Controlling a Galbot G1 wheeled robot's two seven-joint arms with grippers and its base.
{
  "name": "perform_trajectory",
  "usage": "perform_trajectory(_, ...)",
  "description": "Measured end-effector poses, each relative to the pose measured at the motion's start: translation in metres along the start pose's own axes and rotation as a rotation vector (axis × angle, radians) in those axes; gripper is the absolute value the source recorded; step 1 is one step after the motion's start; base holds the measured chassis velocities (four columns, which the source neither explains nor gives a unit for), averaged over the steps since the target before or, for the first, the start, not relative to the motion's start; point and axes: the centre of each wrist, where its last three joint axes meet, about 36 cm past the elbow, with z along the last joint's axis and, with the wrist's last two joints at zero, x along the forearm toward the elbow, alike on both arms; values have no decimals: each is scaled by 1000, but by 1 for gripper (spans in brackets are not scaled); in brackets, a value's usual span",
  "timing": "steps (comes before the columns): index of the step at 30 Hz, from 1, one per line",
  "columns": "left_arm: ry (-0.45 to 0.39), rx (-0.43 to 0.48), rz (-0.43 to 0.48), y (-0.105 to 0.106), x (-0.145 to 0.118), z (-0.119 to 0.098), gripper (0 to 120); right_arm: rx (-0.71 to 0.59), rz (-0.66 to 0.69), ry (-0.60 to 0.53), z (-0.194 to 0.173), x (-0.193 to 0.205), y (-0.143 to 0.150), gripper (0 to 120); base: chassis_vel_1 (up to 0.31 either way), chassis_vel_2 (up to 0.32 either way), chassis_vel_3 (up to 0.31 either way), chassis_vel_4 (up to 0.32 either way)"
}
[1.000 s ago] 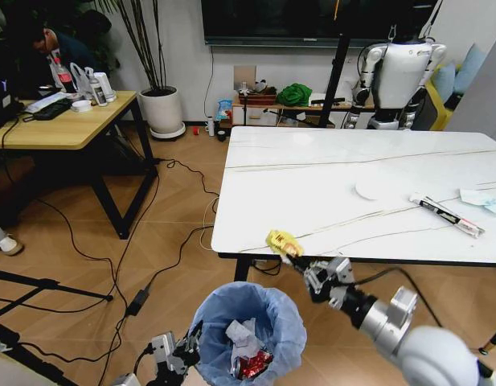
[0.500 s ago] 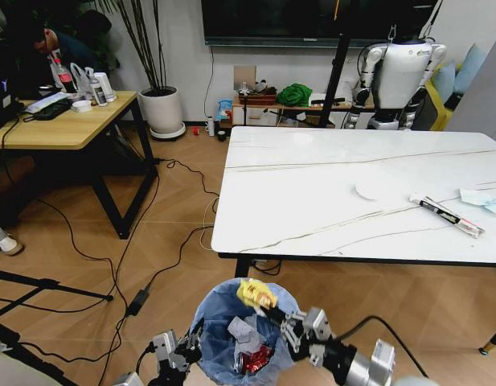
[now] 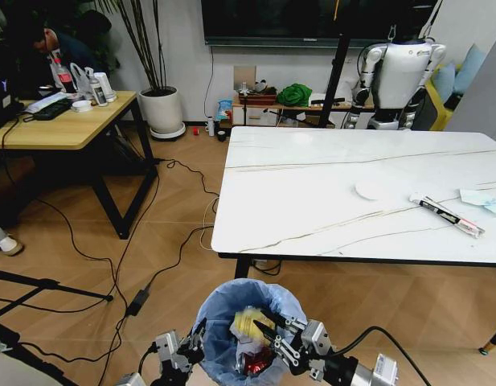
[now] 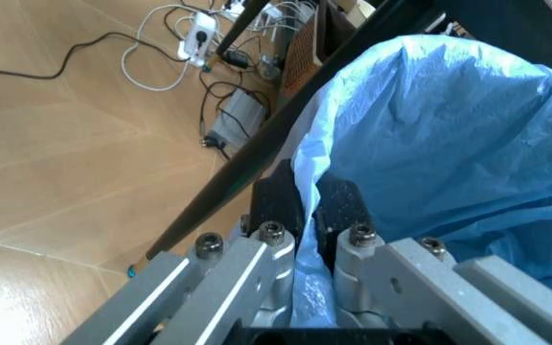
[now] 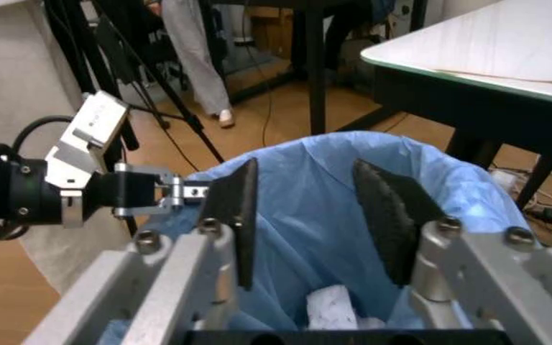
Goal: Pick up the trash bin and place the trash from the table into it.
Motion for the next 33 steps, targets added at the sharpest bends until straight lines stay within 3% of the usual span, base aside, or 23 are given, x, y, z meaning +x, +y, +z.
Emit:
perform_trajectory(1, -1, -2, -3, 1, 1, 0, 0, -5, 24, -15, -3, -2, -3, 46, 0, 0, 0, 0)
perform_trajectory(3, -1, -3, -5, 1, 1, 0, 0, -8, 37, -22, -4, -3, -4, 48, 0, 0, 0, 0)
perform_trajectory(5, 2, -10, -10, 1, 4, 1, 0, 4, 104, -58, -18, -4, -16, 59, 0, 0, 0, 0)
perform_trajectory(7, 1, -11, -11, 1, 5, 1, 0, 11, 123, -67, -22, -4, -20, 62, 0, 0, 0, 0)
perform_trajectory(9, -7, -16, -16, 0, 6, 1, 0, 23, 237, -86, -41, 1, -39, 74, 0, 0, 0, 0)
perform_trajectory(11, -9, -17, -17, 0, 6, 0, 0, 25, 275, -87, -46, 2, -44, 77, 0, 0, 0, 0)
perform_trajectory(13, -19, -19, -16, -2, 6, -1, 0, 55, 428, -101, -67, 10, -69, 90, 0, 0, 0, 0)
perform_trajectory(17, -31, -21, -11, -3, 7, -3, 0, 75, 559, -139, -85, 23, -94, 99, 0, 0, 0, 0)
perform_trajectory(21, -46, -23, -11, -4, 7, -5, 0, 90, 654, -158, -92, 41, -115, 100, 0, 0, 0, 0)
perform_trajectory(33, -81, -42, -24, 1, 9, -16, 0, 71, 735, -127, -71, 94, -141, 100, 0, 0, 0, 0)
